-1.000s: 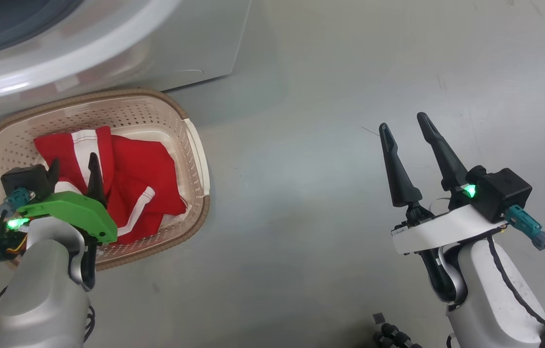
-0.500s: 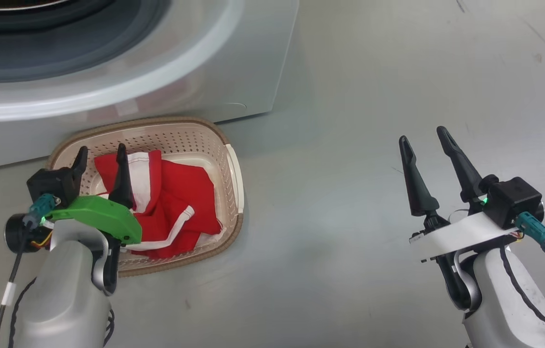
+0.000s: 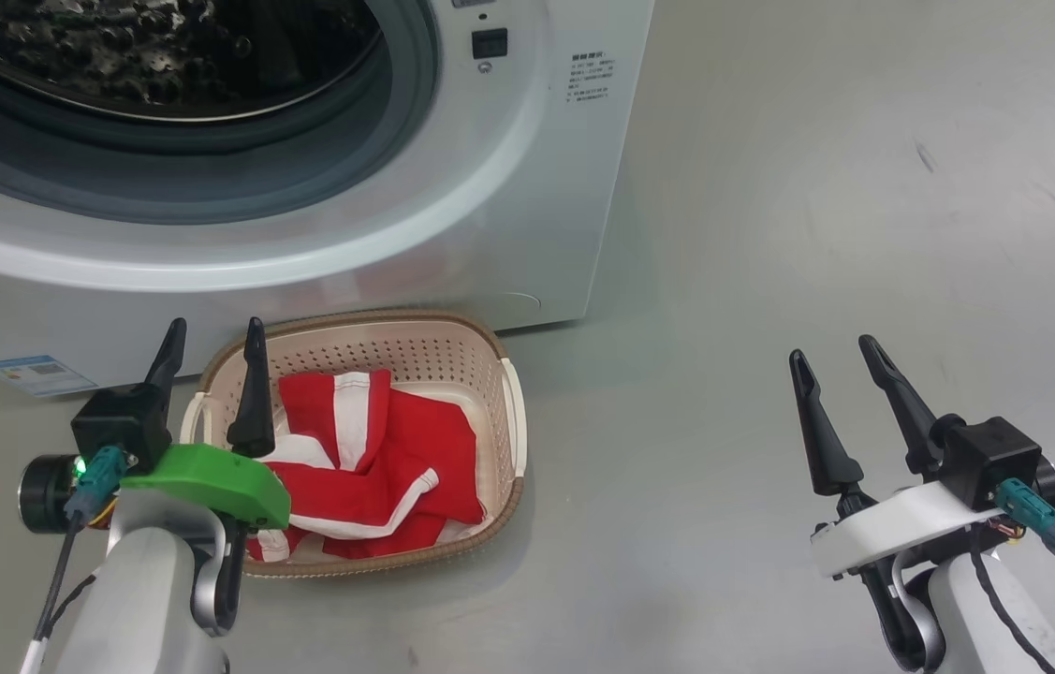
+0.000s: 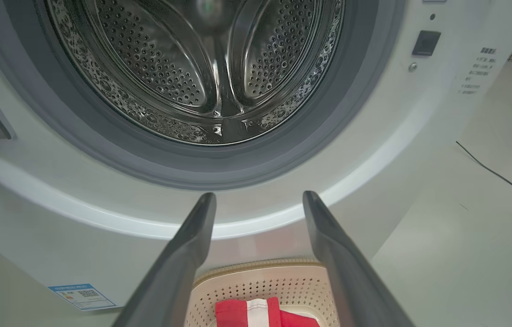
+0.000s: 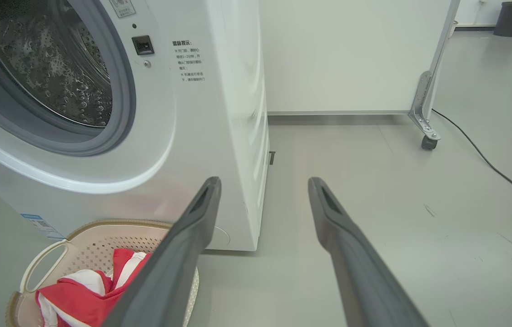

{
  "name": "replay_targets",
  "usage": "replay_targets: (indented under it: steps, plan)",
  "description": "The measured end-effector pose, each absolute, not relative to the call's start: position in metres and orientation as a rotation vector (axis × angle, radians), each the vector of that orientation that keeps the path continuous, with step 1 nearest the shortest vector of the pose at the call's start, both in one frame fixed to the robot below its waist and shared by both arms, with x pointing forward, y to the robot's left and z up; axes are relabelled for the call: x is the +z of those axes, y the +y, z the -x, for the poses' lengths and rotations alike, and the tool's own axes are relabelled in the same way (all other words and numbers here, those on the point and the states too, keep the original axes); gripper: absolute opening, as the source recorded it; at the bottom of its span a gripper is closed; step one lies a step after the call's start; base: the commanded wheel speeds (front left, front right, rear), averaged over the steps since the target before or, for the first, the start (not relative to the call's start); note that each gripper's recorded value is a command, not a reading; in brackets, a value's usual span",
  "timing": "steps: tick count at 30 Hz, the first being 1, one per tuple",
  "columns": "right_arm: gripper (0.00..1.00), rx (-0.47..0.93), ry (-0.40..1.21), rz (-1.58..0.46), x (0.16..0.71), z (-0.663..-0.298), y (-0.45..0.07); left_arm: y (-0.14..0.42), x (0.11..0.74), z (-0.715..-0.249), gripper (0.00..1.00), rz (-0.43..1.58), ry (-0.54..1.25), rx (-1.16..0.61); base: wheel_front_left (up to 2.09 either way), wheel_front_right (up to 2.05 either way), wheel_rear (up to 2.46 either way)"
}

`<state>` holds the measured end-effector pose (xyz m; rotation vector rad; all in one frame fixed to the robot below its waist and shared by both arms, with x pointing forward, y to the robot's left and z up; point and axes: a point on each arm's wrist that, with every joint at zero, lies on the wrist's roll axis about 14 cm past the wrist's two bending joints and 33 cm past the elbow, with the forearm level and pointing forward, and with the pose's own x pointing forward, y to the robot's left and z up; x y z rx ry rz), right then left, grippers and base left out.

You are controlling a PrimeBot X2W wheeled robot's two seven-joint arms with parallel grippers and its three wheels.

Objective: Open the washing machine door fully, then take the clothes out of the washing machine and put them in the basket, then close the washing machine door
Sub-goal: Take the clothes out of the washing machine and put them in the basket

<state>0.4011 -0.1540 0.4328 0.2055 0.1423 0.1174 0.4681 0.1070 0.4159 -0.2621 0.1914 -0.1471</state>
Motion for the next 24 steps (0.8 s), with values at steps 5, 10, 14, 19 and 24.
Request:
replay_targets:
  steps: [5, 10, 14, 19, 24]
  plan:
    - [1.00, 0.147, 0.115, -0.195, 0.444, -0.393, -0.146, 0.117, 0.442, -0.451, 1.00, 0.250, 0.125, -0.131, 0.00, 0.00, 0.00]
    - [1.00, 0.169, 0.091, -0.191, 0.455, -0.386, -0.138, 0.127, 0.457, -0.430, 1.00, 0.242, 0.085, -0.113, 0.00, 0.00, 0.00]
    - [1.00, 0.177, 0.079, -0.190, 0.460, -0.377, -0.135, 0.133, 0.464, -0.413, 1.00, 0.238, 0.068, -0.092, 0.00, 0.00, 0.00]
    - [1.00, 0.189, 0.066, -0.189, 0.466, -0.367, -0.131, 0.137, 0.468, -0.393, 1.00, 0.236, 0.059, -0.078, 0.00, 0.00, 0.00]
    - [1.00, 0.202, 0.050, -0.190, 0.472, -0.361, -0.126, 0.138, 0.472, -0.380, 1.00, 0.237, 0.049, -0.071, 0.00, 0.00, 0.00]
